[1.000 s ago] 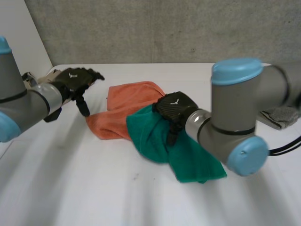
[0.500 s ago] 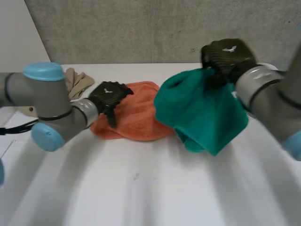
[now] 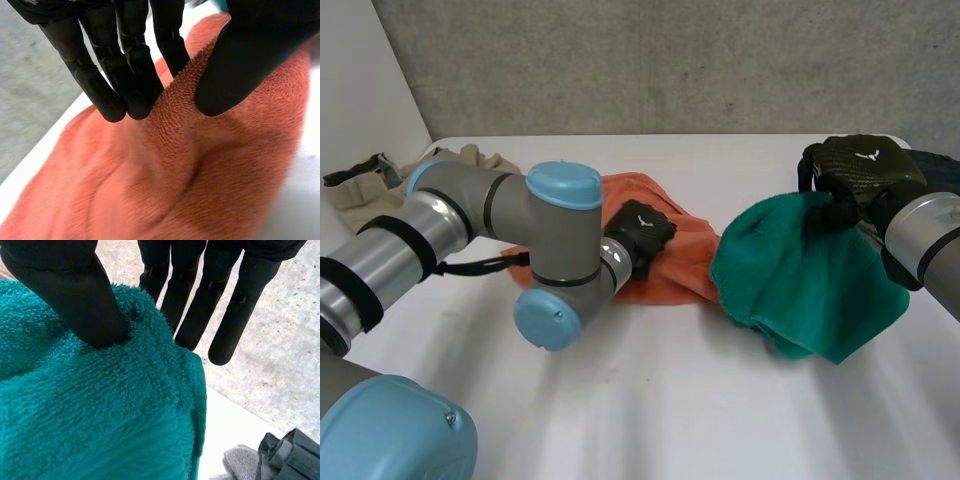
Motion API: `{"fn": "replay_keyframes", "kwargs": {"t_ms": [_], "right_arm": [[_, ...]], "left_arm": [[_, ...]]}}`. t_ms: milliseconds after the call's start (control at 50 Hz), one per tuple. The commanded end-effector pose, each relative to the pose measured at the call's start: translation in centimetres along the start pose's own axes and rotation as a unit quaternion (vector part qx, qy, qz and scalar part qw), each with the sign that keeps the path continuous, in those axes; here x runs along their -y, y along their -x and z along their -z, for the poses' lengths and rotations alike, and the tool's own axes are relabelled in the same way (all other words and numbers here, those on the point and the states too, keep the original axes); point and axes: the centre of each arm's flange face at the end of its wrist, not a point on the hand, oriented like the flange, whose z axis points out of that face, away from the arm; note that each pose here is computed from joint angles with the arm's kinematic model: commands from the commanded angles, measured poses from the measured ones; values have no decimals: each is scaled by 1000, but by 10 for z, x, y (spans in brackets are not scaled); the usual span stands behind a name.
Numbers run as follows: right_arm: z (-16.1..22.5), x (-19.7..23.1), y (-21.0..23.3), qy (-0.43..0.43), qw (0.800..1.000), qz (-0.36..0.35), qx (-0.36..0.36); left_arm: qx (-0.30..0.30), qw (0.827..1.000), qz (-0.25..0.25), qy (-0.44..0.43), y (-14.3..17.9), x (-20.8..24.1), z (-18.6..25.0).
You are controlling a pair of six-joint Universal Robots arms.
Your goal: Fold the laundry.
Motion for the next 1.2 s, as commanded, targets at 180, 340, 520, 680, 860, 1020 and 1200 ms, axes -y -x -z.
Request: {"fn": "replay_keyframes", "kwargs": {"t_ms": [180,340,520,680,860,1020,1200], "right_arm": [[2,7,18,-18,999,8,34],[3,0,39,-6,998,16,63],[6,-10,55,10,996,29,83],[8,-5,58,-1,996,39,86],[9,11,58,-22,995,42,88],[10,17,67,-32,993,46,104],[5,0,78,-5,991,50,124]], "left_arm": [[375,918,67,-111,262,68,84],[498,858,52,-117,365,47,123],[491,869,49,-35,381,-39,82],[386,919,77,-29,328,-36,64],[253,961,114,-19,237,-15,69],[58,987,151,2,107,-9,73],[-48,978,201,2,18,6,77]]}}
